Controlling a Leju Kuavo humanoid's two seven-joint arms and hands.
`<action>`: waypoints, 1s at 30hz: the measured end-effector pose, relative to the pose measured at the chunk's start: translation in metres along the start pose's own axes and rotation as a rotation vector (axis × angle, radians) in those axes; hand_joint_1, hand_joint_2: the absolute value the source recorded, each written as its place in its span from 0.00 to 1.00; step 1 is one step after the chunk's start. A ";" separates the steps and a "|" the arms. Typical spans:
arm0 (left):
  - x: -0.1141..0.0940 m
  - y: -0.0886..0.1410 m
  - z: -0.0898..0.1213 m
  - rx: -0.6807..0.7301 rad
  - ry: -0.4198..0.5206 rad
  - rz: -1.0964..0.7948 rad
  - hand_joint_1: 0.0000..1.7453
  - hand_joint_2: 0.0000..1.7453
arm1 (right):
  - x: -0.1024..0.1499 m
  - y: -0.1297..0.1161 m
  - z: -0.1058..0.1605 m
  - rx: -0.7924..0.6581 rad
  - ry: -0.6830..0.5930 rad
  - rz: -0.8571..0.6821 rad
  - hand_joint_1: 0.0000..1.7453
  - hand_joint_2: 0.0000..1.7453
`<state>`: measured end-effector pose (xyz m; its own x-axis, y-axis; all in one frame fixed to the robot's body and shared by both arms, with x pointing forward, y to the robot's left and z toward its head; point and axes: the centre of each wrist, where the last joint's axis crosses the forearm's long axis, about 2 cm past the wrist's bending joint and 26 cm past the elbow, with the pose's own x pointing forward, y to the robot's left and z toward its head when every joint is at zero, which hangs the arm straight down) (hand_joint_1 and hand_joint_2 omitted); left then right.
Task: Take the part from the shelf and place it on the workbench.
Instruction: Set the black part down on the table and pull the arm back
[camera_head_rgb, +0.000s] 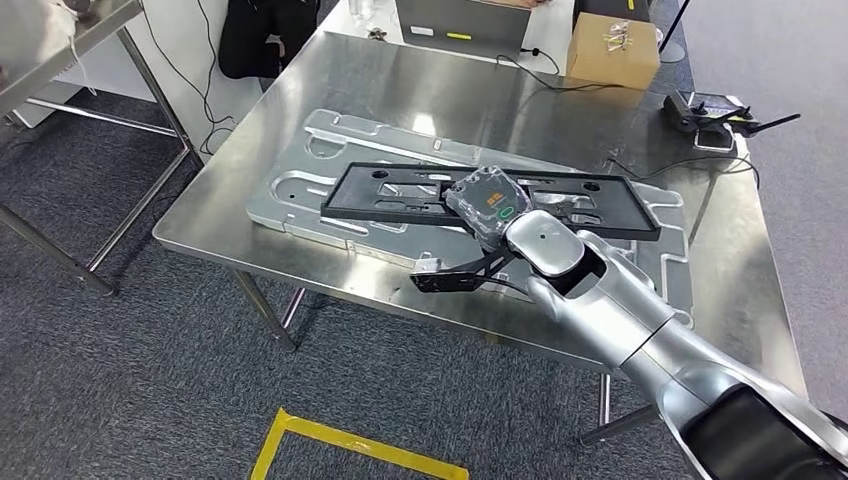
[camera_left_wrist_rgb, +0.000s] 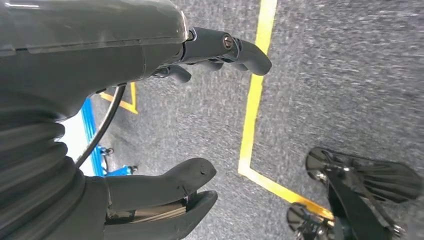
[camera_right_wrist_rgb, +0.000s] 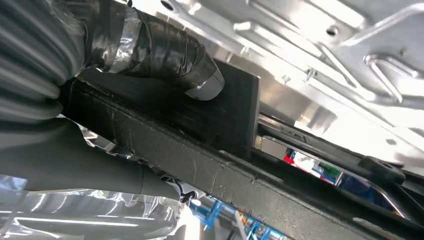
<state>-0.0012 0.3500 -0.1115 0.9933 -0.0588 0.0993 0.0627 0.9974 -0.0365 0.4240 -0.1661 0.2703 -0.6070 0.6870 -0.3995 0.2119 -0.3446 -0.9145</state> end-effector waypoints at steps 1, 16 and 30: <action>0.000 0.000 0.000 0.000 0.000 0.000 0.00 1.00 | 0.000 0.004 0.001 0.011 0.002 -0.004 1.00 1.00; 0.002 -0.001 0.000 -0.001 0.003 0.003 0.00 1.00 | -0.007 0.029 0.007 0.064 0.055 -0.045 1.00 1.00; 0.001 0.000 0.000 0.008 0.004 0.013 0.00 1.00 | -0.010 0.042 0.014 0.081 0.079 -0.070 1.00 1.00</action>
<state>-0.0003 0.3496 -0.1116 0.9945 -0.0457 0.0945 0.0488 0.9984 -0.0300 0.4288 -0.1964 0.2367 -0.5556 0.7581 -0.3416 0.1063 -0.3427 -0.9334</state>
